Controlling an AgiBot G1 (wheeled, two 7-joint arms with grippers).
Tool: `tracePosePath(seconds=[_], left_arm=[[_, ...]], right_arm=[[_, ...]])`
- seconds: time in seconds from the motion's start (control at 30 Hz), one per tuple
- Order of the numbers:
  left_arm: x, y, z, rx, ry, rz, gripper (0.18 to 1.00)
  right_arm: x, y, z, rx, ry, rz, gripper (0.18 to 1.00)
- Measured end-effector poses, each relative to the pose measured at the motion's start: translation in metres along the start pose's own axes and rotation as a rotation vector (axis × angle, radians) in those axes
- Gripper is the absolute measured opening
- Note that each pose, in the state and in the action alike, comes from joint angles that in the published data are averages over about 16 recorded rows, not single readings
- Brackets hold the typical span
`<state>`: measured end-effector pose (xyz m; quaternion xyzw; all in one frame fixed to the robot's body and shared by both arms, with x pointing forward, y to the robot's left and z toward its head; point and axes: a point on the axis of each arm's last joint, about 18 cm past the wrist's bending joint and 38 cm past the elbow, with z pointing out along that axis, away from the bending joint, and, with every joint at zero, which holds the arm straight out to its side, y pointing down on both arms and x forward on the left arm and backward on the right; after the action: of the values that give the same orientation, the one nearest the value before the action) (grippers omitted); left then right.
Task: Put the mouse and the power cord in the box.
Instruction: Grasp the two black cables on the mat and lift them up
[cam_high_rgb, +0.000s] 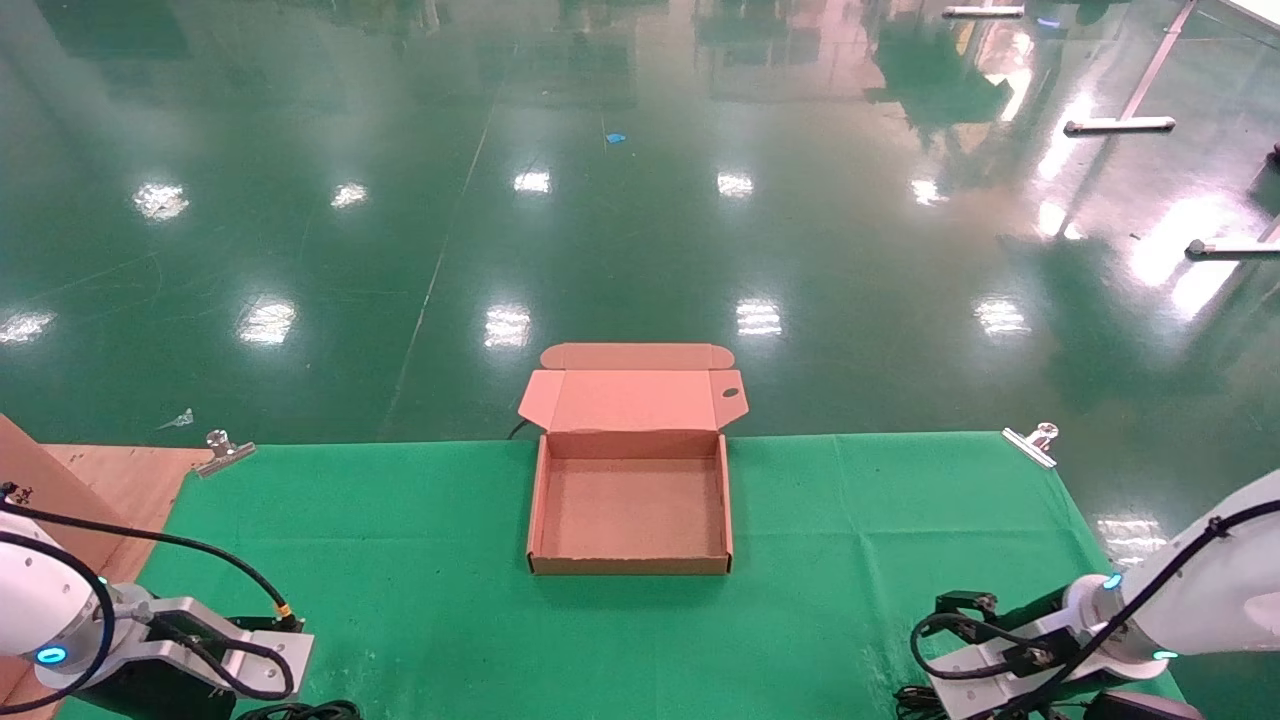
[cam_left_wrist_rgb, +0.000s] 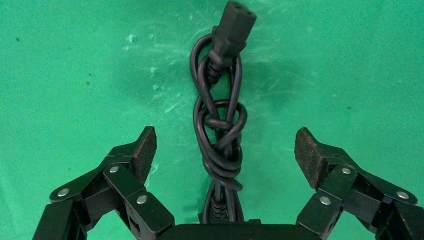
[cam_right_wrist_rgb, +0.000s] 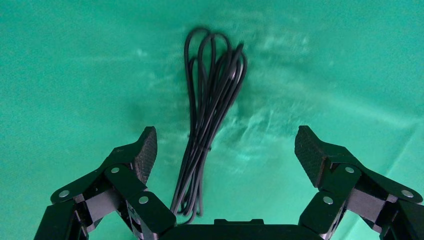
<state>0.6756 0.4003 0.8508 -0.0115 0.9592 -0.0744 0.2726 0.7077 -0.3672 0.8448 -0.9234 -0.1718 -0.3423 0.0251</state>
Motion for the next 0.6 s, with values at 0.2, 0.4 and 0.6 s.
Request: tracePosePath(seconds=[0.2, 0.4, 0.6], left_arm=[[0.002, 0.004, 0.007, -0.009, -0.005, -0.012, 1.001], [0.005, 0.006, 0.014, -0.010, -0.003, -0.019, 1.001], [0.008, 0.008, 0.017, -0.011, -0.001, -0.023, 0.998]], right_arm=[[-0.003, 0.003, 0.003, -0.001, -0.001, 0.009, 1.001], [-0.005, 0.005, 0.004, -0.003, -0.003, 0.007, 1.001], [-0.005, 0.004, 0.005, -0.005, -0.006, 0.000, 0.996]])
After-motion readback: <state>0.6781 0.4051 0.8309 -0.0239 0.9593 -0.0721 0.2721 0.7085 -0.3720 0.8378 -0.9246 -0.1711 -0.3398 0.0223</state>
